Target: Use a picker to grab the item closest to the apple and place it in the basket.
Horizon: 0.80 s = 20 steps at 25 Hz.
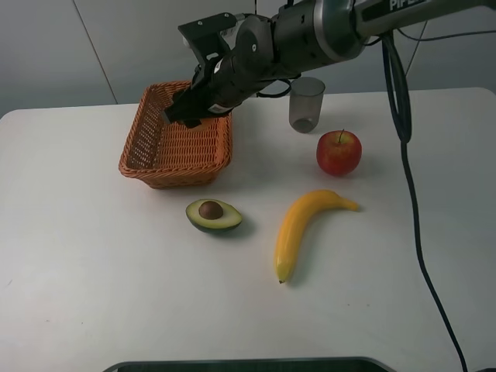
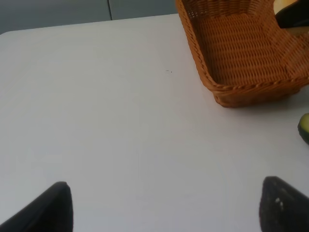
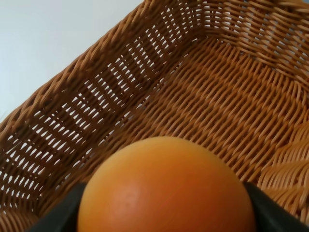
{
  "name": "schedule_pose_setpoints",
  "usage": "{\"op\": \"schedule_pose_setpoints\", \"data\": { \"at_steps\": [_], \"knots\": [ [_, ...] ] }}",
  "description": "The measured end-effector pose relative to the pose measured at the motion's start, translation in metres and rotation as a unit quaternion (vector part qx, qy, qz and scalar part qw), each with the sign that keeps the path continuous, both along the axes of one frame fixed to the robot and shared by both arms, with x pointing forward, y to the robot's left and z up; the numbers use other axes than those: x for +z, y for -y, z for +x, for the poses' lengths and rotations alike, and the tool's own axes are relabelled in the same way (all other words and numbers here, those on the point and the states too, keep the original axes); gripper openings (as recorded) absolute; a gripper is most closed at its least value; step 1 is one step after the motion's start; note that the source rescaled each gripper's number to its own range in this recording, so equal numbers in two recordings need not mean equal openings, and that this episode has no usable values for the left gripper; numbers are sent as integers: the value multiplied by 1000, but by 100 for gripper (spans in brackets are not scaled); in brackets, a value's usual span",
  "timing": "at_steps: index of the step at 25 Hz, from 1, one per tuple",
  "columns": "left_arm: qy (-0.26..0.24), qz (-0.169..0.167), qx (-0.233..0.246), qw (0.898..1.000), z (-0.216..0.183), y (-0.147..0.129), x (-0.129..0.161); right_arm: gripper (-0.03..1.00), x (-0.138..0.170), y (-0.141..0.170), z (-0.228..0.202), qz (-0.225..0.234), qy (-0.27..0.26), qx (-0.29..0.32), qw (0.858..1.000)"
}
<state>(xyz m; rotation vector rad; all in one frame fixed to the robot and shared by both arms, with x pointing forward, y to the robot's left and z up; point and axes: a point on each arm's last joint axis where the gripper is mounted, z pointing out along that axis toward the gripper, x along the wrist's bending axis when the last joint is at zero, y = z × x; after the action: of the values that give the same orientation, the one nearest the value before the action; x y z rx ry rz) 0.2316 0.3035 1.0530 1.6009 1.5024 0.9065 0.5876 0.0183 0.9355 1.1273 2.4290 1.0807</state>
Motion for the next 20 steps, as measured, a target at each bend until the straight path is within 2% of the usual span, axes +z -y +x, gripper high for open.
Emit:
{"op": "schedule_pose_setpoints", "data": {
  "at_steps": [2,3,4,7,8,9,15,20],
  "knots": [
    [0,0,0,1000,0,0,0,0,-2,0,0,-1,-1,0,1000],
    [0,0,0,1000,0,0,0,4,-2,0,0,-1,-1,0,1000],
    [0,0,0,1000,0,0,0,19,-2,0,0,0,1,-1,1000],
    [0,0,0,1000,0,0,0,77,-1,0,0,3,-1,-4,1000],
    [0,0,0,1000,0,0,0,90,-1,0,0,4,-2,-5,1000],
    [0,0,0,1000,0,0,0,96,-1,0,0,4,-3,-6,1000],
    [0,0,0,1000,0,0,0,99,3,0,0,7,-3,-7,1000],
    [0,0,0,1000,0,0,0,99,37,9,-12,0,-30,8,1000]
  ]
}}
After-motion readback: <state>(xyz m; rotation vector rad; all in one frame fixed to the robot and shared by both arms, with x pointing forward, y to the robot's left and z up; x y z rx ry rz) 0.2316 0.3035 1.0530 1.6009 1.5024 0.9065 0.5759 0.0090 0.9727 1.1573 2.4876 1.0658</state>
